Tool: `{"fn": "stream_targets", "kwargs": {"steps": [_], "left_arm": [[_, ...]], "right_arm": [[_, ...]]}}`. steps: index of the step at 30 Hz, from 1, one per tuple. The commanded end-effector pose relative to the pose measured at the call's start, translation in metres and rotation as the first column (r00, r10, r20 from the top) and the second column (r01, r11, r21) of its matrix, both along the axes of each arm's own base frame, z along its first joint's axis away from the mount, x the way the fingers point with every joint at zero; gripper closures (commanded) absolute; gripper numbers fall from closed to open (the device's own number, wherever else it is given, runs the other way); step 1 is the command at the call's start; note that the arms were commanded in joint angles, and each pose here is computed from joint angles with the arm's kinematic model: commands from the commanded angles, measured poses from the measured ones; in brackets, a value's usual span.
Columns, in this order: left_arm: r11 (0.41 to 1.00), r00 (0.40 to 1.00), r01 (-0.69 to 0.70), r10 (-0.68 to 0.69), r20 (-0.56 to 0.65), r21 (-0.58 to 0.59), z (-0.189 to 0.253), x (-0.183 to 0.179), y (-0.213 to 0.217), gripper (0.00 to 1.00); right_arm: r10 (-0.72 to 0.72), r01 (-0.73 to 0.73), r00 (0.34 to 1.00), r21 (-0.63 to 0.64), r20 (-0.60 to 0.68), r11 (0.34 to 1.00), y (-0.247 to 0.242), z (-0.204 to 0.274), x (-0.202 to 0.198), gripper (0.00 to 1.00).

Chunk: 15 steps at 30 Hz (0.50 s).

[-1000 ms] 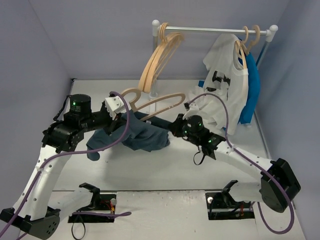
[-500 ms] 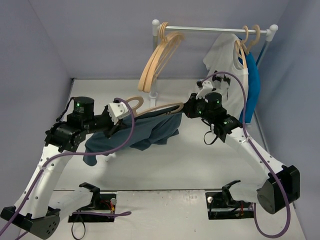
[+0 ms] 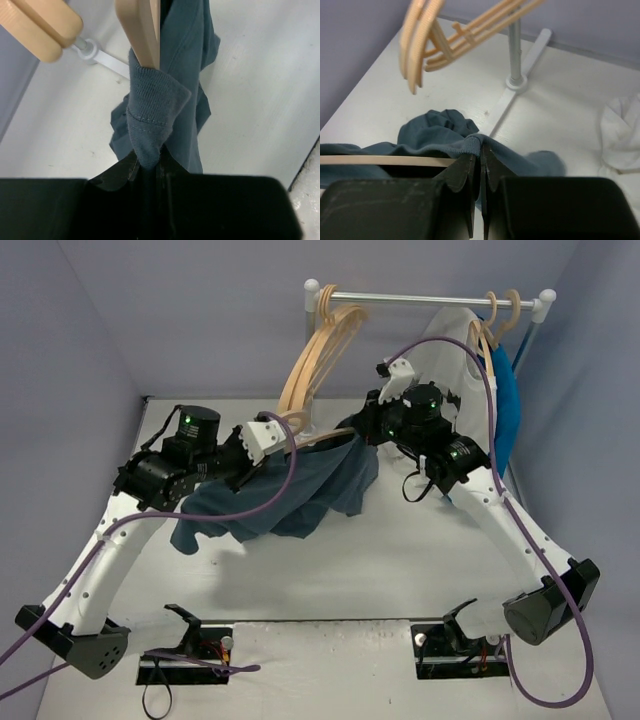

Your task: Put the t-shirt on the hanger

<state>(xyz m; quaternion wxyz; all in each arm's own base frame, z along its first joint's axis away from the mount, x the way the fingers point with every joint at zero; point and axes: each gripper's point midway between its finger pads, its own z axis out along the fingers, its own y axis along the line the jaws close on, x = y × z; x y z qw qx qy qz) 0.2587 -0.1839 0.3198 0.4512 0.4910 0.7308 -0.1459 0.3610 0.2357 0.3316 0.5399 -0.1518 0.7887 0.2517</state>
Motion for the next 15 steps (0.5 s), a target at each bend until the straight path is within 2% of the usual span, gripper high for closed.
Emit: {"fn": "stream_targets", "kwargs": {"steps": [1,6,15], "left_arm": [[0.998,0.992,-0.014,0.021,0.121,-0.061,0.050,0.009,-0.015,1.00],[0.986,0.984,-0.048,0.074,0.163,-0.159,0.082,0.015,-0.025,1.00],[0.954,0.982,0.034,0.023,0.185,-0.299,0.085,0.002,-0.049,1.00]], "right_arm": [[0.018,-0.021,0.988,0.013,0.155,1.000,0.019,0.061,-0.003,1.00],[0.035,-0.041,0.976,0.022,0.216,0.999,0.037,0.091,-0.016,1.00],[0.058,-0.063,0.971,0.016,0.233,0.998,0.055,0.097,-0.025,1.00]]}}
